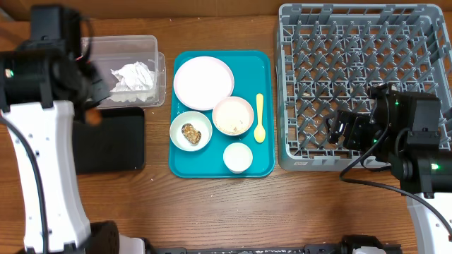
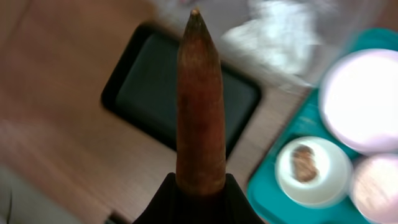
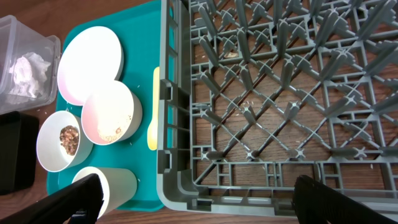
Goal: Sort waste into correct bins and load items into the dishwasher
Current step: 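Carry the brown food with left gripper onto the black tray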
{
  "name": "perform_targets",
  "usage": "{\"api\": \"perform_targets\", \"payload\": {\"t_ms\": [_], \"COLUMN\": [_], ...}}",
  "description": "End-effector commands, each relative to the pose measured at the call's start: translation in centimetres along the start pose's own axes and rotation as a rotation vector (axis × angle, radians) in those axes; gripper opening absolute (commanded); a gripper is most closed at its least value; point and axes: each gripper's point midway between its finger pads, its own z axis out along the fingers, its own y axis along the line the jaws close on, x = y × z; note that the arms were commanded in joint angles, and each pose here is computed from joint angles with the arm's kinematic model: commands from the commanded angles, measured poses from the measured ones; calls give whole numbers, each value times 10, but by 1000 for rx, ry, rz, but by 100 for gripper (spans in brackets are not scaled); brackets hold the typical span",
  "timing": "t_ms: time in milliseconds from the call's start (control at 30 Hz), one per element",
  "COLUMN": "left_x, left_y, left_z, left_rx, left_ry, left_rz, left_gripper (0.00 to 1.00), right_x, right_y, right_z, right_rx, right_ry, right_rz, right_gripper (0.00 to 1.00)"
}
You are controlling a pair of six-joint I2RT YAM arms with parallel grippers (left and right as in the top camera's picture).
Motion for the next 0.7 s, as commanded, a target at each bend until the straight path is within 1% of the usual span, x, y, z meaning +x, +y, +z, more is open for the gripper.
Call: {"api": "perform_targets", "payload": {"t_ms": [0,133,233,300,367,433,600,633,667], "left_x": [12,35,51,58,60,61,67,69,70], "left_y": [32,38,38,37,33,29,24,24,24], "left_z": [47,110,148,171,190,208,232,235,236], "left_rx": [-106,-118,-122,-124,-110,-89,-60,-57,-58], "left_ry": [105,210,232,221,194,159,115,117,118], "left_rz": [-195,-244,-254,-256,-263,-278,-302,-302,-302], "left_gripper": [4,4,4,4,12,13,17,19,23], "right_x": [-2,-2,-2,-2,-2,-2,-2,-2,-2], "right_y": [3,3,3,3,3,3,3,3,3], "right_z": [-1,-1,-1,-1,-1,-1,-1,-1,-1], "right_rx": [-13,-13,-13,-13,-13,-13,-13,-12,-13], "right_ry": [-13,-12,-13,-13,-13,-13,-12,-11,-11], "right_rz": [-11,-11,-11,-11,-11,-11,-11,-11,-11], "right_gripper": [100,100,100,100,100,100,100,100,100]}}
